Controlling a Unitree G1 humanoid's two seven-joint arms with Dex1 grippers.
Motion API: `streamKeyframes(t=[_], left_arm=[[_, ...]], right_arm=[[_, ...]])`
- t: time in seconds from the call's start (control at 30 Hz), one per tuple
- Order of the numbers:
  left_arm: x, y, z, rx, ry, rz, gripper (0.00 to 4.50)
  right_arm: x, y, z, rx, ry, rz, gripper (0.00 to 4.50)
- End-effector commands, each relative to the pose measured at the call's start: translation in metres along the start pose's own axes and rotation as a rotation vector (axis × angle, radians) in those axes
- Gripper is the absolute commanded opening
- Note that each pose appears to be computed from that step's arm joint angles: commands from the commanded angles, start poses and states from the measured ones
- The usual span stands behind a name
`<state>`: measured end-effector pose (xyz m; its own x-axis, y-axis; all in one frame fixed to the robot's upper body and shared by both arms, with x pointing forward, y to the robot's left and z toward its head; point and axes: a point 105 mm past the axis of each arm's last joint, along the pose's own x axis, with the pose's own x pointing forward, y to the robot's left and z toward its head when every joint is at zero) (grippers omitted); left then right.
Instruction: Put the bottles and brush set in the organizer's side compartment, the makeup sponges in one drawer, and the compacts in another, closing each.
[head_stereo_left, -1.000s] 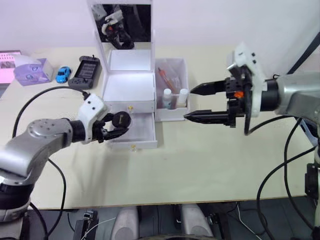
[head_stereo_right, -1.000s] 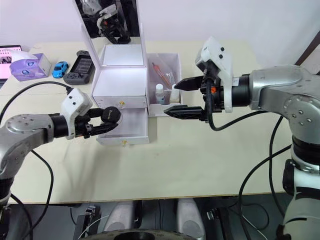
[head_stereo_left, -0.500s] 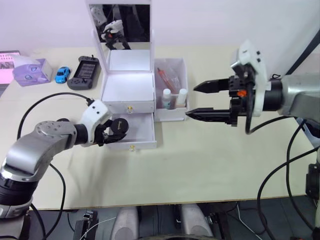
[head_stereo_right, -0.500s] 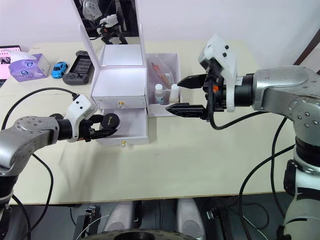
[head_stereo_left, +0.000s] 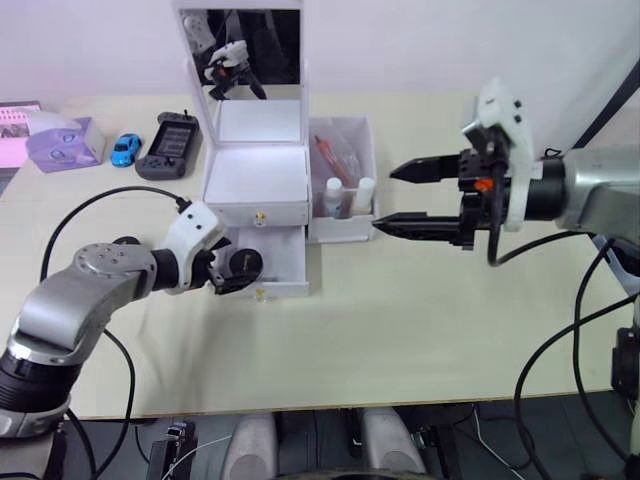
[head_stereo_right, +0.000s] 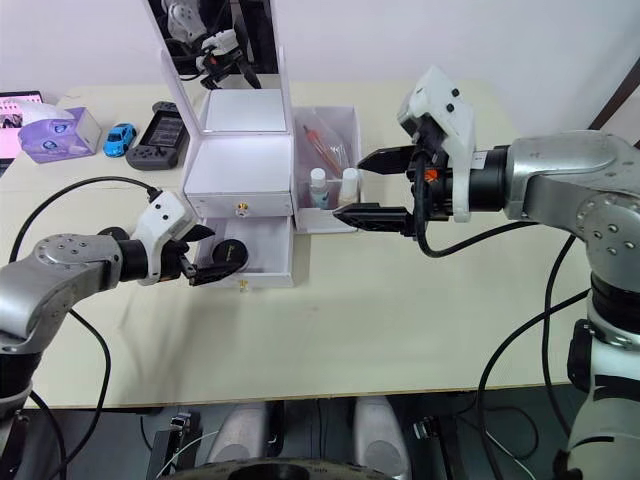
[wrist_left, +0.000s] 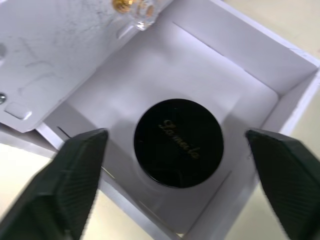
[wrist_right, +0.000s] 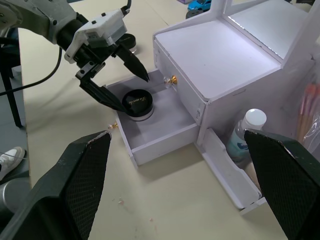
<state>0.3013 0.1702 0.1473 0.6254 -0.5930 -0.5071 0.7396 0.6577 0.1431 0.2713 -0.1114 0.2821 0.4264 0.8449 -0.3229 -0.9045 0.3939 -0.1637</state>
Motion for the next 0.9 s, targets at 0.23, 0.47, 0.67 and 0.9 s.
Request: streamKeyframes(t=[0.23,0.47,0.67,0.9], left_arm=[[-0.011,0.009,0.021,0.016,-0.075,0.035,4.46],[-0.058,0.003,0.038,-0.029,-0.217,-0.075,4.46],[-0.120,0.063,-0.004,-0.078,-0.133,0.259,4.46],[-0.206,0.099,-0.078,-0.191,-0.069,0.565,4.46]], right_arm=[[-0.004,0.000,0.007,-0.044,-0.018,-0.015,4.50],[-0.005,0.007,0.011,-0.081,-0.040,0.081,4.50],[0.001,0.005,0.018,-0.120,-0.082,0.164,4.50],[0.014,-0.008,0.011,-0.161,-0.050,0.180,4.50]])
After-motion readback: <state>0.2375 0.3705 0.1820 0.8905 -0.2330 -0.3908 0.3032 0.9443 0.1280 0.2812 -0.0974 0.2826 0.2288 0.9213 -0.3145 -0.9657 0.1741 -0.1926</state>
